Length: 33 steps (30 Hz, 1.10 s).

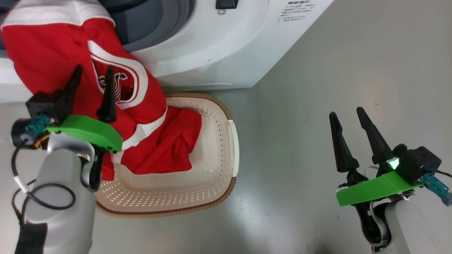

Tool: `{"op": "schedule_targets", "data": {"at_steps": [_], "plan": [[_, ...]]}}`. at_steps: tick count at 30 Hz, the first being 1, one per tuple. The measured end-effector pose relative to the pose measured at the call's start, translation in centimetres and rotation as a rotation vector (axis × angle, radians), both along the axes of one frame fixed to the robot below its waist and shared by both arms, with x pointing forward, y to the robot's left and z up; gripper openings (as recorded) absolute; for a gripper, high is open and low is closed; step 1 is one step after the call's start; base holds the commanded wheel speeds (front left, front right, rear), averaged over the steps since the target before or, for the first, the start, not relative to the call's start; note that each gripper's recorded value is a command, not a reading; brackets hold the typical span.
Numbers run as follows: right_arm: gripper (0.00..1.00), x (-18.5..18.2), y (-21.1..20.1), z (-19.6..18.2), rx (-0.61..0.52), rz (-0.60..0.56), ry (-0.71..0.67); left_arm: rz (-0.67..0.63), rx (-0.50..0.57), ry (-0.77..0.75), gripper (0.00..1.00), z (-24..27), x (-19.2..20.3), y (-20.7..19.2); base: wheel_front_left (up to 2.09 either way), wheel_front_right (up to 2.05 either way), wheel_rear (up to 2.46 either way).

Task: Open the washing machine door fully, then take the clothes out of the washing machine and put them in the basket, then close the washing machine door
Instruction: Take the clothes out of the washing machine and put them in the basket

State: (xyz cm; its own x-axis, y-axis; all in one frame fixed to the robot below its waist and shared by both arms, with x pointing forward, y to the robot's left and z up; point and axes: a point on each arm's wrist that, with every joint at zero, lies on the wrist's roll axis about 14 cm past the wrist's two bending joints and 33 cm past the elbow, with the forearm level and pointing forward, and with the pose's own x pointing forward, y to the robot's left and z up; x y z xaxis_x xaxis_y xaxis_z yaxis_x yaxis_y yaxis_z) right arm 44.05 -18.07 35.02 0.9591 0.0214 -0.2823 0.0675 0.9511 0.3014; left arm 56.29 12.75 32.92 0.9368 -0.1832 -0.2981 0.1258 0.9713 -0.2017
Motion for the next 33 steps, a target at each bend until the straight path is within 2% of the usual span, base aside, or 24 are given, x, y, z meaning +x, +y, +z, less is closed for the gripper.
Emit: {"op": "schedule_targets", "data": {"at_steps": [3, 4, 6, 9, 20, 33], "plan": [[1.00, 0.0, -0.1, 0.0, -0.001, -0.002, 0.001, 0.001, 0.010, 0.012, 1.00, -0.3, 0.2, 0.2, 0.00, 0.00, 0.00], [1.00, 0.0, -0.1, 0.0, -0.002, -0.002, 0.001, 0.001, 0.015, 0.012, 0.87, -0.4, 0.4, 0.3, 0.00, 0.00, 0.00], [1.00, -0.1, -0.1, 0.0, -0.002, -0.003, 0.001, 0.006, 0.019, 0.015, 0.42, -0.4, 0.6, 0.6, 0.00, 0.00, 0.00], [1.00, 0.0, -0.1, 0.0, -0.002, -0.002, 0.000, 0.008, 0.021, 0.011, 0.00, -0.3, 0.8, 0.7, 0.00, 0.00, 0.00], [1.00, 0.2, 0.4, 0.1, 0.007, 0.009, -0.007, 0.007, 0.025, 0.005, 0.00, 0.1, 0.1, 0.8, 0.00, 0.00, 0.00], [1.00, 0.6, 1.3, 0.0, 0.022, 0.028, -0.010, -0.047, -0.006, 0.133, 0.00, -3.5, -6.6, -1.1, 0.00, 0.00, 0.00]]}}
